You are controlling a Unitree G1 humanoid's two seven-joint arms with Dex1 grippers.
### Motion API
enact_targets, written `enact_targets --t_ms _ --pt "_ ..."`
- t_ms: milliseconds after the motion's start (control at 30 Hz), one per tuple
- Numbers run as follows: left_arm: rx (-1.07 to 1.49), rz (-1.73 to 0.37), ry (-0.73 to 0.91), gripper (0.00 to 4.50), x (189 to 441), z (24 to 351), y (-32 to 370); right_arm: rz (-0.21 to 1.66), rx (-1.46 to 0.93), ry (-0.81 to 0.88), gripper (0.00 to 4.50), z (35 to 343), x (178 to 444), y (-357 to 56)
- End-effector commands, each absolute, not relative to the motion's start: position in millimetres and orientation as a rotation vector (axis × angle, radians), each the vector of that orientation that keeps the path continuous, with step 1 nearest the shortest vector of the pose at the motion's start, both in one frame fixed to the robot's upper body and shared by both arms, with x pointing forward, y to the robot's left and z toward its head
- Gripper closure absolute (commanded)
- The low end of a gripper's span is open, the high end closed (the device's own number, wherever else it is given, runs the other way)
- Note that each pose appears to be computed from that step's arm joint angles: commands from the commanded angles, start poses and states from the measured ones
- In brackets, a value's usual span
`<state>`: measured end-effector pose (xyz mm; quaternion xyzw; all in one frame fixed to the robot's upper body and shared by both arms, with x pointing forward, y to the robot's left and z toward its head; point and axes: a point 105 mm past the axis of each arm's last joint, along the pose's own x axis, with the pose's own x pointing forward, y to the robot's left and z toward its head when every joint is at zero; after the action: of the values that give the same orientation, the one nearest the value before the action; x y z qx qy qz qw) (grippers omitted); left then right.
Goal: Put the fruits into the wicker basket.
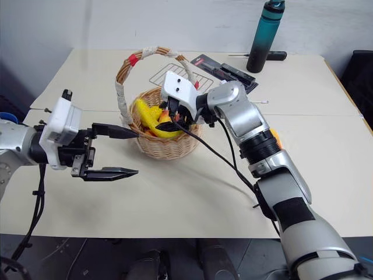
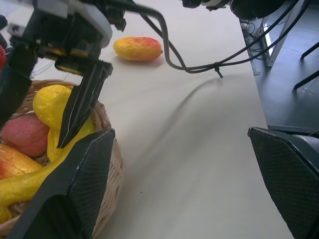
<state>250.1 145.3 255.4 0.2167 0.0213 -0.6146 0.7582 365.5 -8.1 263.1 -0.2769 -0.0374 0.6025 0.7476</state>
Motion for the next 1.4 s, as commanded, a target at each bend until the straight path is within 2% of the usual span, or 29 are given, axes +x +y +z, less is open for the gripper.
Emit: enact_targets --t_ms 33,167,300,467,600,667,767,967,1167,1333,1400 --pt "0.517 -1.338 -0.013 0.00 252.1 265.9 143.2 1.310 -0.489 -0.151 1.16 282.1 340.1 -40.2" --pt "0.501 -1.359 -0.034 0.00 251.1 265.8 136.9 1.118 -0.359 -0.097 1.16 275.3 323.4 -96.5" --pt "0.495 -1.385 -0.049 0.00 252.7 266.1 131.1 0.760 -0.264 -0.048 0.02 255.6 322.3 -170.4" --pt "0.480 -1.428 -0.092 0.00 257.4 274.4 123.1 0.429 -0.244 0.045 0.02 229.9 308.1 -237.0" --pt "0.476 -1.457 -0.109 0.00 259.0 274.6 117.0 0.302 -0.246 0.126 0.02 204.0 303.6 -260.2" --pt "0.486 -1.461 -0.111 0.00 260.7 272.1 115.2 0.253 -0.239 0.158 0.02 191.6 303.2 -268.4" --pt "0.475 -1.472 -0.125 0.00 260.8 270.8 111.1 0.222 -0.098 0.188 0.02 179.7 309.0 -268.4" --pt "0.450 -1.490 -0.151 0.00 258.0 274.2 104.3 0.195 0.002 0.190 0.02 172.9 330.3 -261.2" --pt "0.446 -1.488 -0.150 0.00 254.9 272.3 103.9 0.119 -0.034 0.261 0.02 149.8 349.4 -264.0" --pt "0.433 -1.473 -0.159 0.00 254.2 276.1 105.5 0.186 -0.032 0.257 0.02 145.7 359.9 -247.5" --pt "0.435 -1.464 -0.159 0.00 255.3 276.8 106.2 0.214 -0.043 0.249 0.65 147.2 360.1 -243.4"
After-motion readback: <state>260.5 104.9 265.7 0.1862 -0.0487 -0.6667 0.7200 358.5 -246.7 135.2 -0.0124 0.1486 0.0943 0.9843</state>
